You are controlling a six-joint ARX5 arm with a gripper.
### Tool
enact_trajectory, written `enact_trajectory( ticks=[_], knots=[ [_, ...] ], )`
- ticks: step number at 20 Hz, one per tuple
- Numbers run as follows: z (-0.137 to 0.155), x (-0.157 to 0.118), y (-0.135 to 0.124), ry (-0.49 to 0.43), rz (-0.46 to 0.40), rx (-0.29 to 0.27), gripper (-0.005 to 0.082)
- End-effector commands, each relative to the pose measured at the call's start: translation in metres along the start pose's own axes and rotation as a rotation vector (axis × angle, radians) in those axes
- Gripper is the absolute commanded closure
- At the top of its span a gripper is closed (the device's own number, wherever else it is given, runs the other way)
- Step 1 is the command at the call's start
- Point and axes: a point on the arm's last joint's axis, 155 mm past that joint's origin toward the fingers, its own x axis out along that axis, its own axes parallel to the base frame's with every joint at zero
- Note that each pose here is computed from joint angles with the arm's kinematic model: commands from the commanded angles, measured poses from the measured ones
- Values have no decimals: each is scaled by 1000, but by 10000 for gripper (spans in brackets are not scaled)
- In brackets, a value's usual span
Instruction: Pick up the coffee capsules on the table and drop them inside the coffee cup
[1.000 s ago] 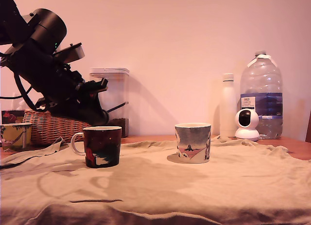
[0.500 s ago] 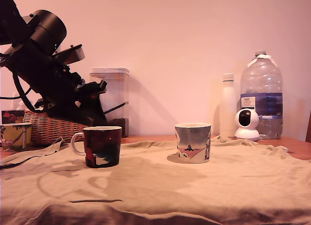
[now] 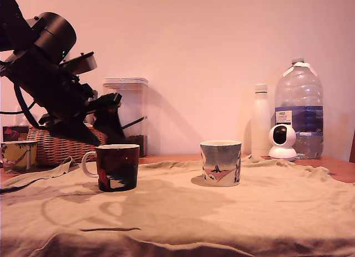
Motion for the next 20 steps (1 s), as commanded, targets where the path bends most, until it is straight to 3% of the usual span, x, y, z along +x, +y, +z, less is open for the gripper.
enact_trajectory(
  ticks=[1, 7, 20],
  knots=[
    [30, -19, -4, -84, -3, 19, 799],
    [57, -59, -14, -151, -6, 26, 788],
    [19, -86, -16, 2, 8, 3, 788]
  ],
)
